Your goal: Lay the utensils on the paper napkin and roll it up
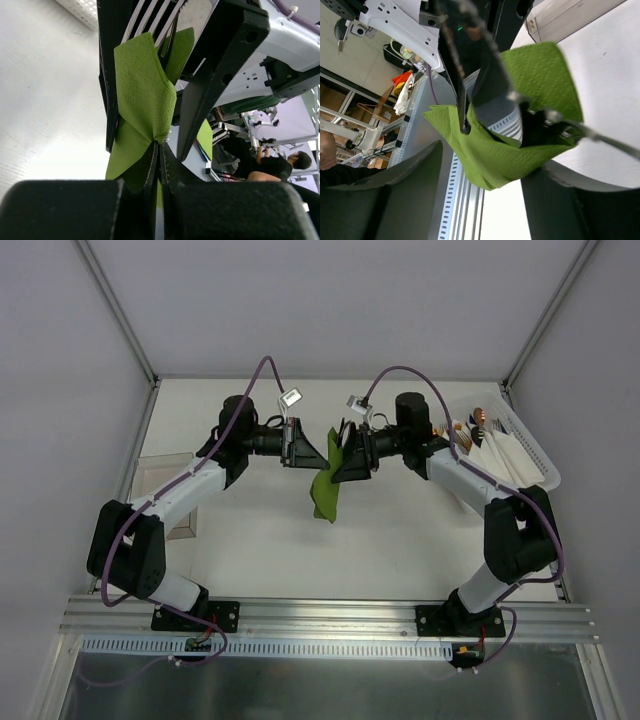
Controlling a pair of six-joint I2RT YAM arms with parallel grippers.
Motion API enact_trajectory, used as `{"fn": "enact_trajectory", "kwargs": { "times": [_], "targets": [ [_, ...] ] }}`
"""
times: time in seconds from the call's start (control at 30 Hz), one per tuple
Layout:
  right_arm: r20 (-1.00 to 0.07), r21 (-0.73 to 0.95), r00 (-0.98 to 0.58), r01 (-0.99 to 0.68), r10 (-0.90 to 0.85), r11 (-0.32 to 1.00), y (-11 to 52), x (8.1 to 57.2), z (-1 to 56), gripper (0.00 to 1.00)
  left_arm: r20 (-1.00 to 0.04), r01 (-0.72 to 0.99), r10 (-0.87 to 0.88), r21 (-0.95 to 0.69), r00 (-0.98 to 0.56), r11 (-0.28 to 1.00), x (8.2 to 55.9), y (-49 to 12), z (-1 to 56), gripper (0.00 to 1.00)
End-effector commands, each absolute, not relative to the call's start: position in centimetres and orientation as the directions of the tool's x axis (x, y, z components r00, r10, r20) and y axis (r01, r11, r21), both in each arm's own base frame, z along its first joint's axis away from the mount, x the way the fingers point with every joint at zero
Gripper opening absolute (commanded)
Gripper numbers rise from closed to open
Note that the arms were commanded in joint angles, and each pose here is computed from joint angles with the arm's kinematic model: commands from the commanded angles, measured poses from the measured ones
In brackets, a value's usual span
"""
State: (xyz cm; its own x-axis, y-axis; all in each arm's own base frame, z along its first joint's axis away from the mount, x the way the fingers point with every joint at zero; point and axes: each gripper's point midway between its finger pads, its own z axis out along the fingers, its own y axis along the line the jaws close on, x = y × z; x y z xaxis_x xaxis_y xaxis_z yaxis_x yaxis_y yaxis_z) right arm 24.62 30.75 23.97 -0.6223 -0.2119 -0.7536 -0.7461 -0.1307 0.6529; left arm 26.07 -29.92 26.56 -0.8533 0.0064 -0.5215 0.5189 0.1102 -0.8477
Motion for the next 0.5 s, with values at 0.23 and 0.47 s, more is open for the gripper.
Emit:
{"fn": "enact_trajectory", "kwargs": {
  "times": [0.23, 0.47],
  "targets": [
    [-0.821, 0.57, -0.542, -0.797, -0.182, -0.201, 31.7, 24.4, 27.9, 0.38, -0.597, 0.597, 0.001, -0.802, -0.802, -0.007, 24.7, -29.5, 29.9, 0.0],
    [-0.804, 0.594, -0.563, -0.778, -0.191, -0.203, 31.6, 24.1, 28.0, 0.0, -0.599, 0.598, -0.042, -0.801, -0.8, 0.031, 26.0, -28.4, 29.8, 0.0]
  ]
}}
